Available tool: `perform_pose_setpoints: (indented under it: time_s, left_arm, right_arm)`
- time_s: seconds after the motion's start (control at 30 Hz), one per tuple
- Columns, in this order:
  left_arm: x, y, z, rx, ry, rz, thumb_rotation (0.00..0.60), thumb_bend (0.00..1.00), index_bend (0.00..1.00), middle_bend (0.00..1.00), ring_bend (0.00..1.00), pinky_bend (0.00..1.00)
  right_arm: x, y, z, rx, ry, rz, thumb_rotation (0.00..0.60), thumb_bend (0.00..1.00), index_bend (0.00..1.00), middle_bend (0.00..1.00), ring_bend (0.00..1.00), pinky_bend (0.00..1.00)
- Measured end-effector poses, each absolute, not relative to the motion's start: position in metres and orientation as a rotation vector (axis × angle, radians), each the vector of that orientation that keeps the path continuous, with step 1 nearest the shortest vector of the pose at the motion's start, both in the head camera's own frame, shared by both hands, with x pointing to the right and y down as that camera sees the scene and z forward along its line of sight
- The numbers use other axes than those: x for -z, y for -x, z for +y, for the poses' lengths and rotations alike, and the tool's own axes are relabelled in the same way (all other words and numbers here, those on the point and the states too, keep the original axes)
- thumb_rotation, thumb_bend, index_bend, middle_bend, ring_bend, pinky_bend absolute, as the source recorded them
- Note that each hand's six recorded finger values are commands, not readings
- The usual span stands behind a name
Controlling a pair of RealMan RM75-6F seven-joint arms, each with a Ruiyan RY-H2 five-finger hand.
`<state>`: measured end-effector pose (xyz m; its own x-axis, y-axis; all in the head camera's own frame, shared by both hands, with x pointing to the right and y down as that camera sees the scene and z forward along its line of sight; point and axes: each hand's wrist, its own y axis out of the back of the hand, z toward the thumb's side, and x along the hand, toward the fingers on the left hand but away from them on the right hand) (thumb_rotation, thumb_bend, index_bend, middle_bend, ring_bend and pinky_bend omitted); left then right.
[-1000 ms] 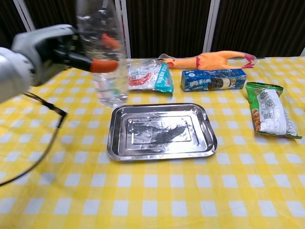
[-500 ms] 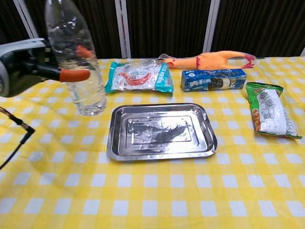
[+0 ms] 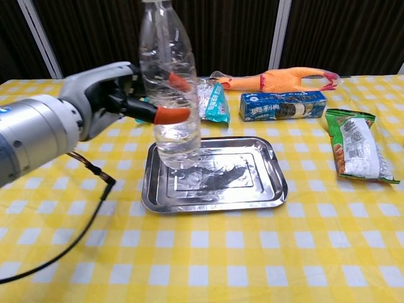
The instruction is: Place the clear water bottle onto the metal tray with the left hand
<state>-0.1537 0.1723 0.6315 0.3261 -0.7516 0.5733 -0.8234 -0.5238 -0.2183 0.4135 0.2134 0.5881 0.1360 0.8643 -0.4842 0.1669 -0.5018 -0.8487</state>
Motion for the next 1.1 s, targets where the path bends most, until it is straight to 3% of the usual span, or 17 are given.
perform_pose_setpoints:
  time_s: [0.27, 0.47, 0.83, 1.1]
  left_arm:
    - [-0.605, 0.262, 0.155, -1.098, -2.371, -1.670, 0.600, 0.46, 0.46, 0.42, 0.00, 0.09]
    - [-0.613, 0.288, 0.160, -1.091, -2.323, -1.664, 0.600, 0.46, 0.46, 0.42, 0.00, 0.09]
    - [-0.637, 0.189, 0.160, -0.988, -2.440, -1.539, 0.600, 0.46, 0.47, 0.42, 0.00, 0.09]
    - [-0.648, 0.121, 0.149, -1.092, -2.511, -1.580, 0.600, 0.46, 0.47, 0.42, 0.00, 0.10]
  right_arm:
    - [-0.589, -0.408, 0.215, -1.404, 1.791, -0.981, 0.600, 0.05, 0.11, 0.00, 0.02, 0.00]
    - [-0.591, -0.410, 0.215, -1.417, 1.786, -0.982, 0.600, 0.05, 0.11, 0.00, 0.02, 0.00]
    - [-0.590, -0.418, 0.213, -1.423, 1.791, -1.001, 0.600, 0.05, 0.11, 0.00, 0.02, 0.00]
    - [-0.590, -0.421, 0.213, -1.426, 1.797, -1.015, 0.600, 0.05, 0.11, 0.00, 0.02, 0.00]
